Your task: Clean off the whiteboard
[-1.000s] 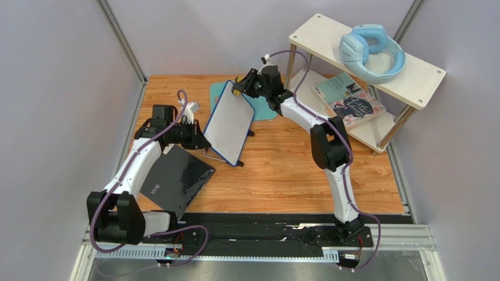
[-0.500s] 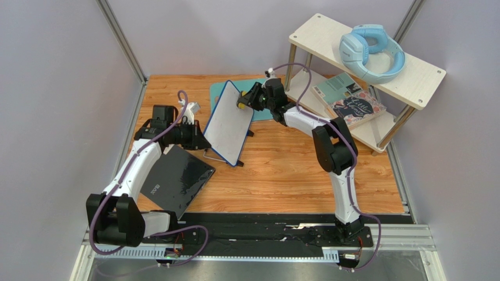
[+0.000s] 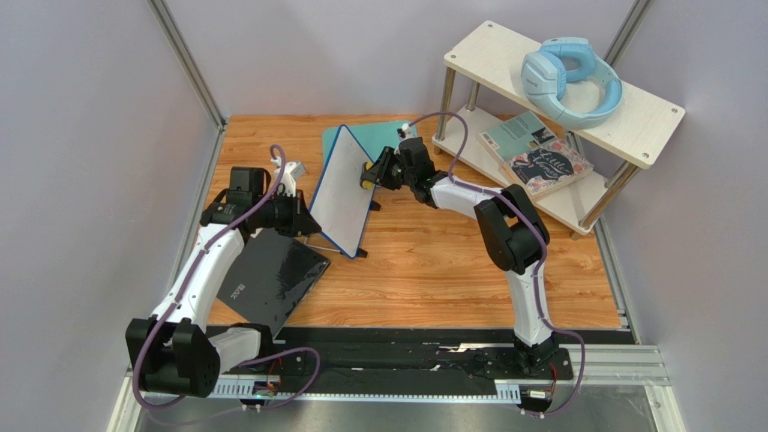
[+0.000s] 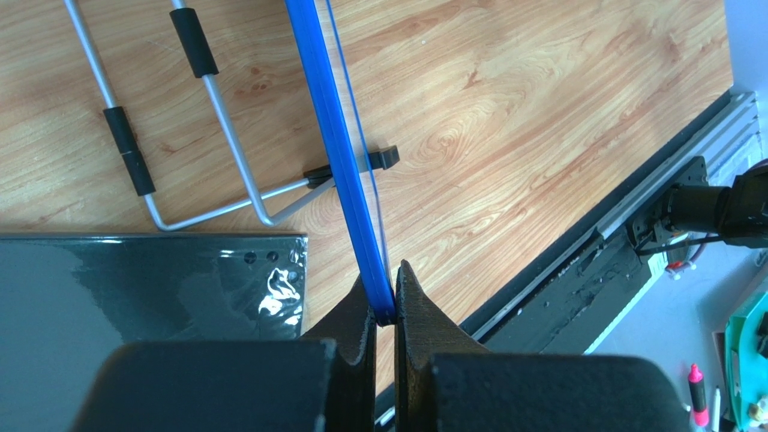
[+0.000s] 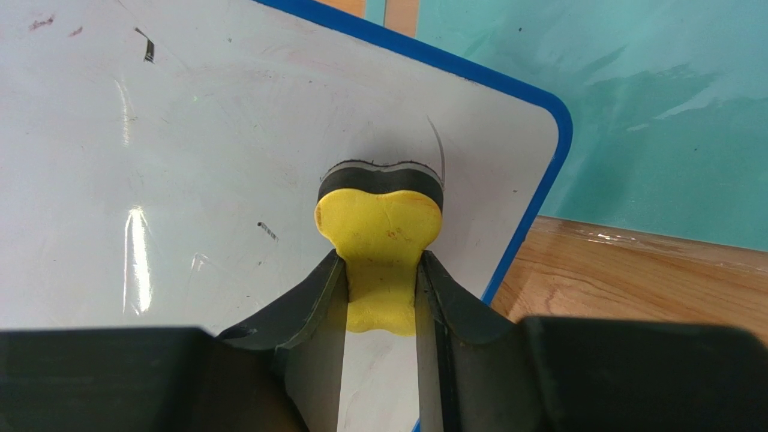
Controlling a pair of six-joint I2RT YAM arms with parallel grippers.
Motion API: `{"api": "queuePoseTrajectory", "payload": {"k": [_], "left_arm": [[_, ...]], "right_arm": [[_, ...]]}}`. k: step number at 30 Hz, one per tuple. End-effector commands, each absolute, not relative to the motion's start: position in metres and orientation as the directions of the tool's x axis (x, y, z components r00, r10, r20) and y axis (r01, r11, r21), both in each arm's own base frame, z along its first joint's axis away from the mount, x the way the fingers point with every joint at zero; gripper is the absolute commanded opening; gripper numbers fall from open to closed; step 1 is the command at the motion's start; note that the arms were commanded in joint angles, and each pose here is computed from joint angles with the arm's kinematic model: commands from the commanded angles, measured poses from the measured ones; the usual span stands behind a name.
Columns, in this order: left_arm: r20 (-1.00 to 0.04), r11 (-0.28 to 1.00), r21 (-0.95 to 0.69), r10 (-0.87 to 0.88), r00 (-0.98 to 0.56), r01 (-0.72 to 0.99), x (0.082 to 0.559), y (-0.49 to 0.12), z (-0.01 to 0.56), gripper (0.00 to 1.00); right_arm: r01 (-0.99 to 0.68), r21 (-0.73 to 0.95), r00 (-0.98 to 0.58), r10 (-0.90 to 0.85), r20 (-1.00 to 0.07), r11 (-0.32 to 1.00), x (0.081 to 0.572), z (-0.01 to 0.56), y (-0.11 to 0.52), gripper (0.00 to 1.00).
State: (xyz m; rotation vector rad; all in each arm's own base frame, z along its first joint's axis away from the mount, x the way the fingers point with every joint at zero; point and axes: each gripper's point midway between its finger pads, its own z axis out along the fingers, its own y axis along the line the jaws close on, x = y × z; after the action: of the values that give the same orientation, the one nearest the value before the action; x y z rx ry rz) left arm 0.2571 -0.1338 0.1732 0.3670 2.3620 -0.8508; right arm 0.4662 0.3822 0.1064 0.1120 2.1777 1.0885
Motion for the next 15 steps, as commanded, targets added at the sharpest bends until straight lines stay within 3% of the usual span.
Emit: {"api": "queuePoseTrajectory", "payload": {"k": [1, 9, 15], "left_arm": [[-0.652, 0.745, -0.43, 0.135, -0.746, 0.51, 0.253, -0.134, 0.165, 0.0], [-0.641, 0.741, -0.439, 0.139, -0.755, 0.508, 0.254, -0.135, 0.161, 0.0], [-0.64, 0.742, -0.437, 0.141, -0.755, 0.508, 0.253, -0.136, 0.161, 0.0]], "right_arm": [[-0.34, 0.767, -0.739, 0.351, -0.576, 0.543, 0.448, 0.164, 0.417, 0.0], [-0.406, 0.776, -0.68, 0.408, -0.61, 0.483, 0.468, 0.225, 0.429, 0.0], [-0.398, 0.785, -0.67, 0.435, -0.602, 0.474, 0.479, 0.231, 0.433, 0.0]]}}
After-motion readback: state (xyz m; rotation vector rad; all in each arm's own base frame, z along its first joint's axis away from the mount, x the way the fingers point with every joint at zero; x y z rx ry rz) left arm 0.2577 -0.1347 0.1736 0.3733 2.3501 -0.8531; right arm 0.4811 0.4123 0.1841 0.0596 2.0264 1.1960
